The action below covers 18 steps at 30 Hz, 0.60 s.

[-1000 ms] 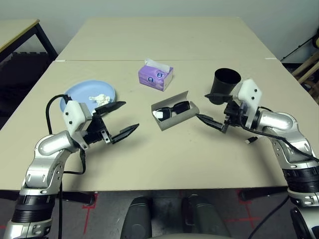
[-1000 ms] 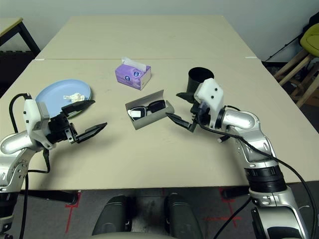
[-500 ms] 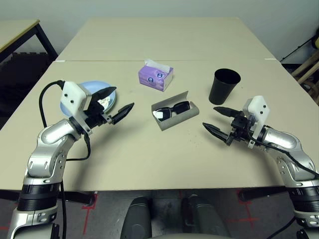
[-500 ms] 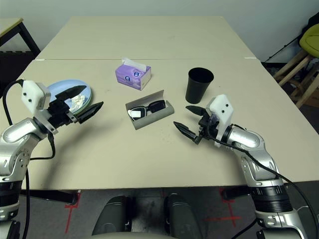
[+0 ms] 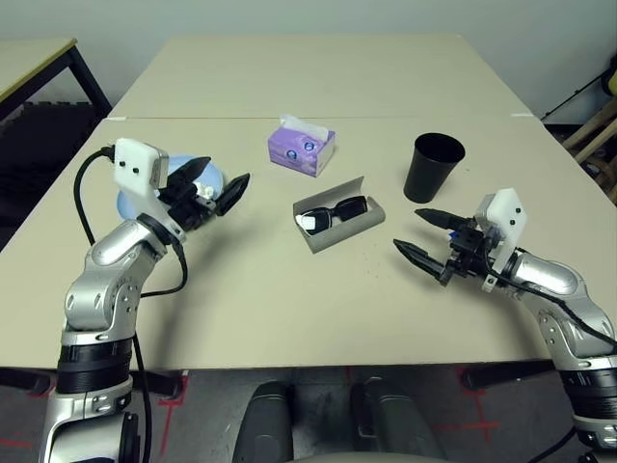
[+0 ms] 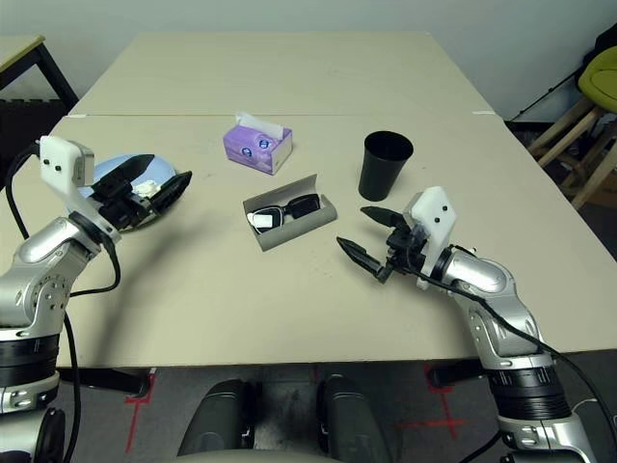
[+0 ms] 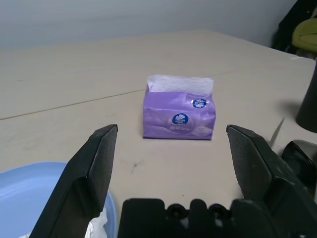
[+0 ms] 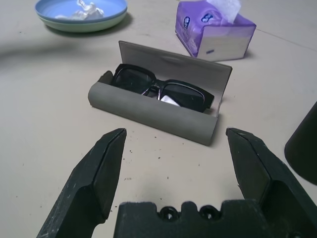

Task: Organize and tidy the items on the table.

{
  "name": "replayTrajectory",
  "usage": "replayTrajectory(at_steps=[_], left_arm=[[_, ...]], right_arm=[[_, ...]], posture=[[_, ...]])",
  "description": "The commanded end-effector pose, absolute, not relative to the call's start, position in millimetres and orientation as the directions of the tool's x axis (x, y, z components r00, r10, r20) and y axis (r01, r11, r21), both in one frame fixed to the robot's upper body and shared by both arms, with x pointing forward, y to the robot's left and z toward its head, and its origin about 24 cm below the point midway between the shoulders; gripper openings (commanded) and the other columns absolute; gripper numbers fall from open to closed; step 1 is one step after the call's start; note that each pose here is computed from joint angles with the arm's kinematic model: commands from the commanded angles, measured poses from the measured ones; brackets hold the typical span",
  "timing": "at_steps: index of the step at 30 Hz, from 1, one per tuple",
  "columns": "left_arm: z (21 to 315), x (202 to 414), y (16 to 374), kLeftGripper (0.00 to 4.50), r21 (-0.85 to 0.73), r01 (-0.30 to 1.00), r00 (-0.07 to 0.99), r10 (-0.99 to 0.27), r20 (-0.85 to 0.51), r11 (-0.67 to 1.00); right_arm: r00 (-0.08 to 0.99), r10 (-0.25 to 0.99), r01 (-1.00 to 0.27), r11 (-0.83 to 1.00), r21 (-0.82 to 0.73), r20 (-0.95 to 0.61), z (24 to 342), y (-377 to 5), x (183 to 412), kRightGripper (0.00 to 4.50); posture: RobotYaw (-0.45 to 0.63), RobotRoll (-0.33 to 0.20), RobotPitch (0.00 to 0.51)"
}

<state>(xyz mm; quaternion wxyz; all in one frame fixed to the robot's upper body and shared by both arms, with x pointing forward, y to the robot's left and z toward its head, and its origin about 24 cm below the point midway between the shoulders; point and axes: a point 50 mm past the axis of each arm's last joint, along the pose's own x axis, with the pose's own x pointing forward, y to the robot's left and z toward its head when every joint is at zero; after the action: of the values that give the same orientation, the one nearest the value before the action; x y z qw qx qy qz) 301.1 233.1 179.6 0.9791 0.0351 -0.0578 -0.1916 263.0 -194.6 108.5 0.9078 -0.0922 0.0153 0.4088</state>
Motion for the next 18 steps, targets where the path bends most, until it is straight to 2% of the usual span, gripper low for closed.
replayTrajectory(at_steps=[1, 9, 12, 14, 18], left_arm=[[179.9, 309.3, 234.5, 4.5, 0.077, 0.317, 0.944, -0.322, 0.074, 0.945], [179.4, 321.4, 229.7, 4.5, 0.06, 0.348, 0.936, -0.344, -0.077, 0.935], [180.9, 323.3, 227.8, 4.5, 0.085, 0.355, 0.934, -0.35, -0.068, 0.931], [175.8, 325.0, 225.3, 4.5, 0.101, 0.37, 0.926, -0.357, -0.125, 0.923], [171.7, 327.1, 219.1, 4.5, 0.113, 0.423, 0.902, -0.407, -0.144, 0.899]], right_arm=[[0.667, 0.74, -0.743, 0.651, -0.156, -0.091, 108.9, -195.2, 258.3, 4.46], [0.667, 0.74, -0.742, 0.648, -0.172, -0.091, 103.6, -198.2, 253.3, 4.46], [0.664, 0.742, -0.744, 0.645, -0.172, -0.089, 103.2, -198.3, 252.7, 4.46], [0.663, 0.743, -0.745, 0.644, -0.174, -0.085, 103.6, -198.5, 252.8, 4.46], [0.665, 0.743, -0.742, 0.646, -0.179, -0.077, 104.3, -198.2, 253.7, 4.46]], posture=[[0.08, 0.0, 0.068], [0.07, 0.0, 0.064], [0.06, 0.0, 0.059], [0.06, 0.0, 0.057], [0.05, 0.0, 0.054]])
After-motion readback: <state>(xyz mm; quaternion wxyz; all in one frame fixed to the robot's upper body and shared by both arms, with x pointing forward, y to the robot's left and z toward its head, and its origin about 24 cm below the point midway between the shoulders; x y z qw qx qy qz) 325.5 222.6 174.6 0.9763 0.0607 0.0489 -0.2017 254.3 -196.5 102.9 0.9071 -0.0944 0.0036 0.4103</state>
